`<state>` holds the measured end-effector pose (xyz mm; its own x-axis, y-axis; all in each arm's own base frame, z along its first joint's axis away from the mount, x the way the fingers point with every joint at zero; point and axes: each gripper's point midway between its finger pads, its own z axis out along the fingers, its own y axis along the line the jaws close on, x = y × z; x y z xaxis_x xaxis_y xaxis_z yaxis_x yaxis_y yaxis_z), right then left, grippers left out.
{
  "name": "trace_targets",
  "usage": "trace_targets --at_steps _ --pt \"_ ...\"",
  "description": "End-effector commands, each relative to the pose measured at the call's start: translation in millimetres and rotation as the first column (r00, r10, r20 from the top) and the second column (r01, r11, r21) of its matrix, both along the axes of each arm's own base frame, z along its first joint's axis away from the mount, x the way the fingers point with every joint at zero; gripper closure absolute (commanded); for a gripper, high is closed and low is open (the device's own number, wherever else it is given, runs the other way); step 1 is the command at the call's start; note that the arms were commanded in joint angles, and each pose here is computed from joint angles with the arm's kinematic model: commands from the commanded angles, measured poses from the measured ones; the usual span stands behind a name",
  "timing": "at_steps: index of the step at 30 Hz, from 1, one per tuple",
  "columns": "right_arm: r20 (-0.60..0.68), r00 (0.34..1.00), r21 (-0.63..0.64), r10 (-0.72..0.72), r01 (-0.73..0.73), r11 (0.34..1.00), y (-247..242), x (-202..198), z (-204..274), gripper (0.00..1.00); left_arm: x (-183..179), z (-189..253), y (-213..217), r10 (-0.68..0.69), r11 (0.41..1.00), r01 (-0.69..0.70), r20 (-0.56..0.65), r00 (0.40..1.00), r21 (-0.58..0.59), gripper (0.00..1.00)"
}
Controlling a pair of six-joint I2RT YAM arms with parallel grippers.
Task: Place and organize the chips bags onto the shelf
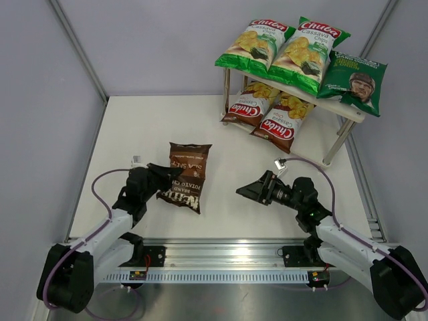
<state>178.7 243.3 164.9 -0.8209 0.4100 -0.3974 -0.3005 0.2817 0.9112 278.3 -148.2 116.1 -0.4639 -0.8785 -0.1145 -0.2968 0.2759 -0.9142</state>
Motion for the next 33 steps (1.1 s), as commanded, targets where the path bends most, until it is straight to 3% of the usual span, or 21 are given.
trace_targets --at_steps 1,7,11,22,24,25,28,29,31,32,33 --pt "0.147 0.989 0.039 0.004 -0.010 0.999 14.3 9.7 33.2 0.01 25.0 96.1 -23.8 0.045 0.986 -0.004 0.247 0.968 -0.164 0.99" --pt "0.185 0.981 0.036 0.051 -0.058 0.998 31.2 13.7 30.0 0.00 12.9 136.4 -66.7 -0.025 0.965 0.109 0.329 0.944 -0.240 1.00" --pt "0.275 0.954 0.065 0.124 -0.147 0.987 49.1 6.5 48.5 0.00 5.1 168.7 -90.3 -0.036 0.934 0.172 0.398 0.917 -0.312 1.00" --pt "0.371 0.928 0.098 0.042 -0.084 0.992 61.0 21.8 75.4 0.00 -25.9 205.4 -131.7 -0.061 0.863 0.285 0.476 0.877 -0.416 1.00" --pt "0.391 0.920 0.096 0.032 -0.075 0.993 60.5 22.7 77.5 0.08 -28.4 208.2 -134.4 -0.071 0.854 0.305 0.485 0.872 -0.422 1.00" --pt "0.406 0.913 0.103 0.032 -0.081 0.991 59.6 20.7 81.9 0.27 -28.1 206.9 -136.2 -0.078 0.854 0.309 0.483 0.872 -0.419 0.98" --pt "0.471 0.880 0.098 0.060 -0.119 0.988 57.9 10.9 91.9 0.60 -31.6 210.2 -137.0 -0.094 0.860 0.329 0.513 0.853 -0.389 0.84" --pt "0.488 0.870 0.077 0.070 -0.122 0.990 57.0 10.0 90.5 0.65 -32.2 214.0 -136.7 -0.096 0.866 0.334 0.530 0.842 -0.373 0.76" --pt "0.492 0.866 0.028 0.091 -0.120 0.992 53.9 6.9 89.3 0.68 -31.8 215.4 -138.0 -0.169 0.893 0.373 0.579 0.798 -0.252 0.48" --pt "0.513 0.852 0.001 0.099 -0.115 0.993 52.3 6.3 89.2 0.71 -36.9 239.3 -138.3 -0.202 0.886 0.416 0.635 0.745 -0.206 0.36" --pt "0.516 0.851 -0.007 0.101 -0.114 0.993 51.4 5.2 92.4 0.72 -41.9 242.3 -140.3 -0.299 0.884 0.464 0.687 0.663 -0.062 0.25"
